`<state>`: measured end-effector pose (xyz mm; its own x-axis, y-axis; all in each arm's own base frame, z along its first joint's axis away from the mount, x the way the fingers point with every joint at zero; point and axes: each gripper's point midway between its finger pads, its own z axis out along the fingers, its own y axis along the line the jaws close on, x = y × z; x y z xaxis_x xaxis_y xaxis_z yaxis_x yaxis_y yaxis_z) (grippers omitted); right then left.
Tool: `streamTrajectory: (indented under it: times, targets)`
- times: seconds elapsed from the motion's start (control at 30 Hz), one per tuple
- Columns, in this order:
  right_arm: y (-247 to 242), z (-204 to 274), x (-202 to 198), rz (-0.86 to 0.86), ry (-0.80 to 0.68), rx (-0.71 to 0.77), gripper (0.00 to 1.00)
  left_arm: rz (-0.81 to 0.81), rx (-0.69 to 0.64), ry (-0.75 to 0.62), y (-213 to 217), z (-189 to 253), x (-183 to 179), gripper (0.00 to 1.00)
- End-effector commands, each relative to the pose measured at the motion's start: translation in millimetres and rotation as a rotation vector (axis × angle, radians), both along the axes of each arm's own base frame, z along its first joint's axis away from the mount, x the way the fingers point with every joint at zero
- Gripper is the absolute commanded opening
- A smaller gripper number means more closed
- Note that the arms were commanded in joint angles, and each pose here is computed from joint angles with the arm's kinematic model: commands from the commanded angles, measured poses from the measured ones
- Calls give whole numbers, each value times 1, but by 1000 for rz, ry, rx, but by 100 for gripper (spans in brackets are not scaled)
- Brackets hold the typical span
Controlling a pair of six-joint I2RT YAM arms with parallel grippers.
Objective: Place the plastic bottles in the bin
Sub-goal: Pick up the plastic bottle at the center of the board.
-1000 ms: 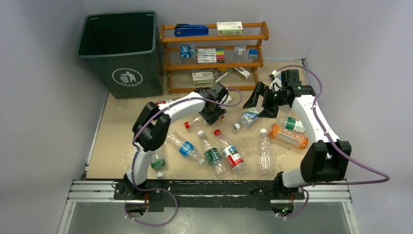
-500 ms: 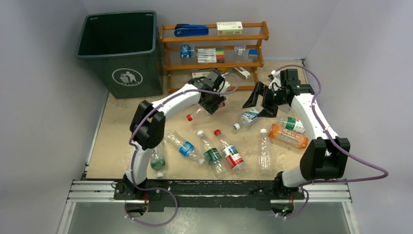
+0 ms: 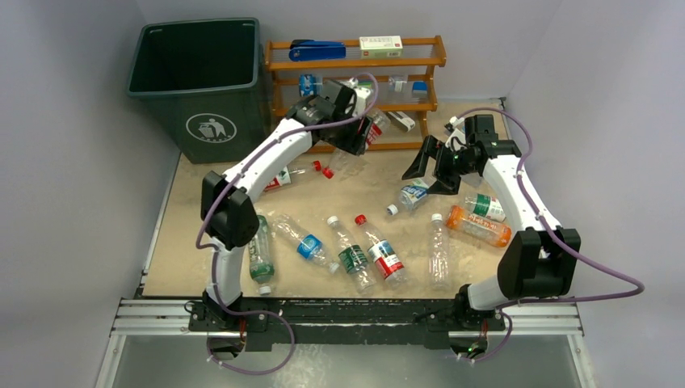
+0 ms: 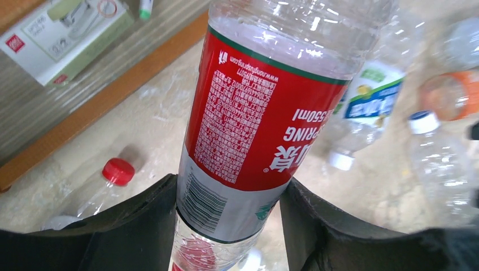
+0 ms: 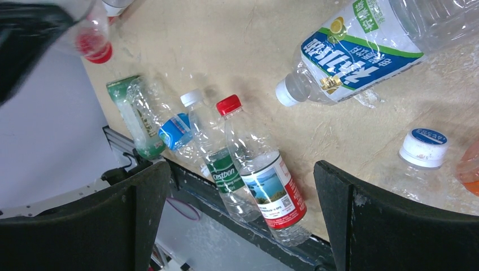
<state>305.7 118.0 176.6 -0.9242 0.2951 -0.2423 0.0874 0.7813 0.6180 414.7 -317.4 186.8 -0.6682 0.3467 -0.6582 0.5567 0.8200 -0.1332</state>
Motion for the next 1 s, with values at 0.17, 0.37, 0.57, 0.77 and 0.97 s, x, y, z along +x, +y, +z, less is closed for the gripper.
streamTrajectory:
  times: [0.17, 0.37, 0.57, 0.77, 0.97]
  targets:
    - [4, 5, 0, 23, -29, 17, 100, 39, -461, -113, -4, 145, 12, 50]
    - [4, 4, 2, 24, -31, 18, 100, 47, -705, -149, 3, 208, 20, 50]
    - [4, 4, 3, 23, -32, 16, 100, 51, -992, -197, 24, 277, 29, 51]
    - [4, 4, 2, 23, -33, 15, 100, 56, -1214, -263, 58, 329, 37, 50]
    - [4, 4, 3, 24, -35, 15, 100, 49, -1442, -319, 98, 373, 39, 51]
